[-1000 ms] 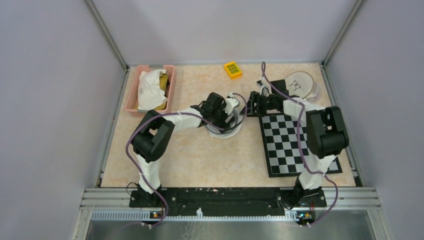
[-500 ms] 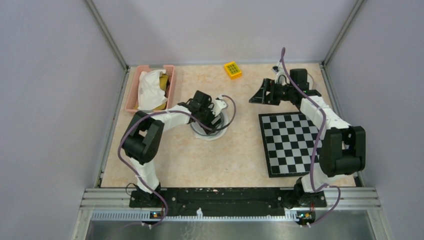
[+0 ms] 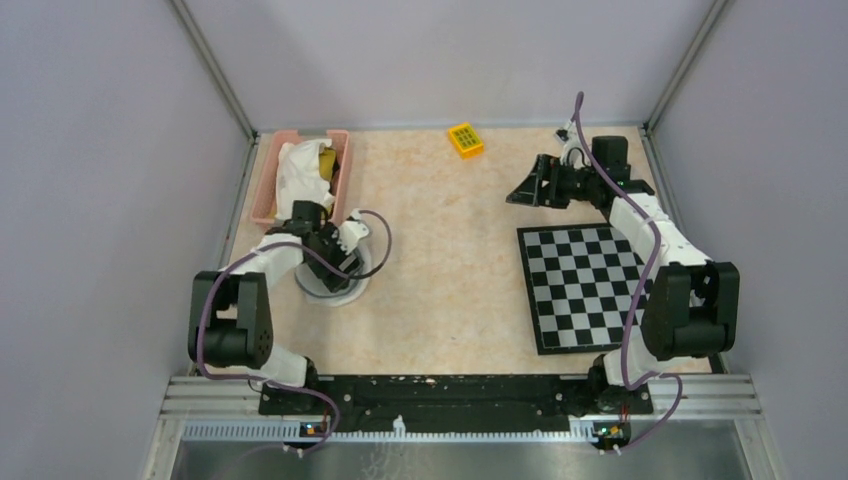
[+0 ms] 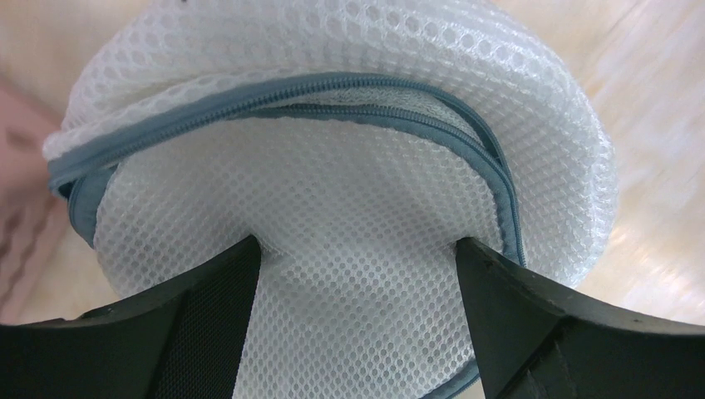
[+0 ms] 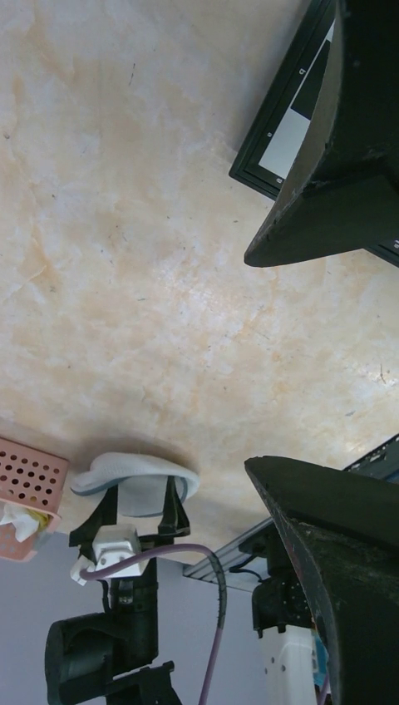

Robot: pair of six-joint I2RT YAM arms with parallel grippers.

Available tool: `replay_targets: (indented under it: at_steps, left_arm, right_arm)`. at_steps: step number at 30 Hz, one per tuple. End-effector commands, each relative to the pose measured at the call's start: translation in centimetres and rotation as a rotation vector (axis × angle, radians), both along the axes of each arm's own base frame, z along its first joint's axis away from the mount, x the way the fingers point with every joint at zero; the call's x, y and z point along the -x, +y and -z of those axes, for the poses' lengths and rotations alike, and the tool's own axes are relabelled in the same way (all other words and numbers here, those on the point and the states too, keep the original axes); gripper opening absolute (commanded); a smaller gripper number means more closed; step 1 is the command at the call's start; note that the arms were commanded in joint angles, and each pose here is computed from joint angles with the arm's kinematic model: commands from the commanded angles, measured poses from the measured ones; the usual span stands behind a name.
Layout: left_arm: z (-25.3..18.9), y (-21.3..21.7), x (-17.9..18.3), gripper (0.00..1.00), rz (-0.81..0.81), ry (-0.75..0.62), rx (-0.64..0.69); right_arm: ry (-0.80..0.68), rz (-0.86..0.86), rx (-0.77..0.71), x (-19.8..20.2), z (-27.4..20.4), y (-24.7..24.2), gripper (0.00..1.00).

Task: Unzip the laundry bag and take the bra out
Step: Move the laundry bag to the center of the board.

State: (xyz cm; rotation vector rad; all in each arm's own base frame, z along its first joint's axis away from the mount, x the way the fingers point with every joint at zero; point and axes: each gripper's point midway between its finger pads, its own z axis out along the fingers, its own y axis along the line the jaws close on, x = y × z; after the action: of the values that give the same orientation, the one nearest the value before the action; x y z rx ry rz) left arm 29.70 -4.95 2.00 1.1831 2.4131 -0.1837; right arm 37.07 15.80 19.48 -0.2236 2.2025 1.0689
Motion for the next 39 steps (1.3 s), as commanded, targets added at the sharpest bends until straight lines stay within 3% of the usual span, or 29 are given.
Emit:
replay_targets:
  at_steps: [1, 9, 18, 28, 39]
  left_arm:
    - [3.5, 7.8, 7.9, 0.90, 0.025, 0.258, -0.179]
    - [2.7, 14.4, 7.6, 0.94, -0.019, 0.219, -0.232]
    - [-1.8, 13.2, 5.6, 0.99, -0.028, 0.181, -0.123]
    - [-10.2, 12.0, 1.8, 0.99, -0.061, 0.045, -0.034]
    - [-17.2, 5.1, -3.8, 0.99, -0.101, -0.129, 0.150]
  right_arm:
    - [-0.055, -0.021, 0.007, 0.4, -1.3, -0.1, 0.83]
    - [-0.046, -0.015, 0.018, 0.3, -1.1, -0.3, 0.82]
    - [-0.062, -0.016, 0.033, 0.4, -1.5, -0.4, 0.82]
    - [-0.095, 0.012, 0.051, -1.3, -3.1, -1.6, 0.82]
    - [-0.152, 0.219, 0.093, -7.3, -5.6, -9.6, 0.81]
